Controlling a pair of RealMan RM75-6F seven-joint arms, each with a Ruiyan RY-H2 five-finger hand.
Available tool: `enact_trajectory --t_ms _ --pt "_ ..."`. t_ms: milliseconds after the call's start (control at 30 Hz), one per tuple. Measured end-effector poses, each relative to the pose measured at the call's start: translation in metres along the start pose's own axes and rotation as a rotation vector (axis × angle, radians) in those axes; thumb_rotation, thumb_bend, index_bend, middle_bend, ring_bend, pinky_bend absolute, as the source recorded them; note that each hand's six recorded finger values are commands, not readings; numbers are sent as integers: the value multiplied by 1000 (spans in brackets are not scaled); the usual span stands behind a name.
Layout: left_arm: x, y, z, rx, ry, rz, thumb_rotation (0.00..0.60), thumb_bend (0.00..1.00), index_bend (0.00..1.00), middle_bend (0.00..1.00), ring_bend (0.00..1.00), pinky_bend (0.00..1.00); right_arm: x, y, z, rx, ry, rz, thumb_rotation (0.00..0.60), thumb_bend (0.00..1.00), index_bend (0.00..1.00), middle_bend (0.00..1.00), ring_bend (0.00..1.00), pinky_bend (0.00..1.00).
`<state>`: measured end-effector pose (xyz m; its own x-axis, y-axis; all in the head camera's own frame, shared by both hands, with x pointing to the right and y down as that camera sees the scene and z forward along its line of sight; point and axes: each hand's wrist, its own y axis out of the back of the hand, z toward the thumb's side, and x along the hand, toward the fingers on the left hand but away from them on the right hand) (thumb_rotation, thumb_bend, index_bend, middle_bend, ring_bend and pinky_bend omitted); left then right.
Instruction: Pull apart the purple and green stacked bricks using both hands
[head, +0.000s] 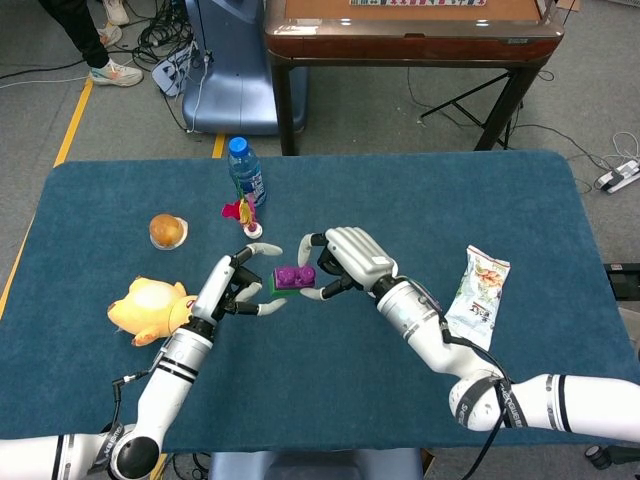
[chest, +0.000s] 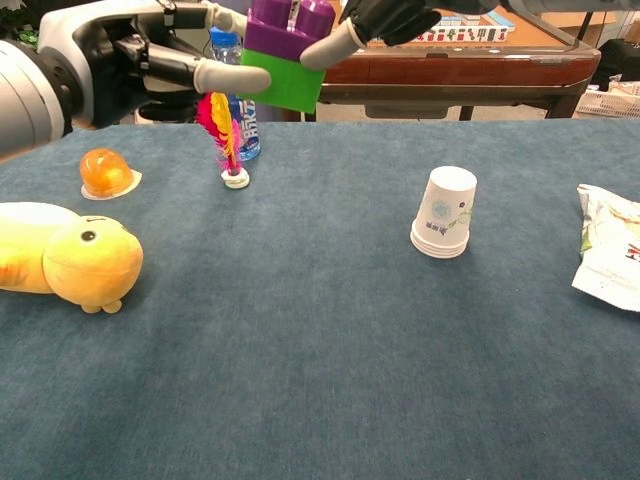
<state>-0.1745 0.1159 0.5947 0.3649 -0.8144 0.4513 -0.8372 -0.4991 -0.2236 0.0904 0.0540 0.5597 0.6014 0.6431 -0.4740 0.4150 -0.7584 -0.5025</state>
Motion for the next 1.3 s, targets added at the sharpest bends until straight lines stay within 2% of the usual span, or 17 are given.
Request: enact_trajectory --t_ms 467,600,800,1300 --pt "1 -3 -5 -33 3 12 600 110 598 1000 1000 1000 1 -3 -1 -10 5 19 600 552 623 1000 1000 1000" --pt "0 -4 -5 -51 6 4 600 110 631 1000 1000 1000 1 -4 -2 -10 4 22 600 551 623 1000 1000 1000" --pt "0 -6 -6 -79 14 -6 600 110 736 1000 1000 1000 2 -5 -1 -18 6 31 600 551 623 1000 1000 1000" --pt "2 -9 -7 -54 15 18 600 110 842 1000 1000 1000 4 -6 0 -35 22 36 600 551 640 1000 1000 1000"
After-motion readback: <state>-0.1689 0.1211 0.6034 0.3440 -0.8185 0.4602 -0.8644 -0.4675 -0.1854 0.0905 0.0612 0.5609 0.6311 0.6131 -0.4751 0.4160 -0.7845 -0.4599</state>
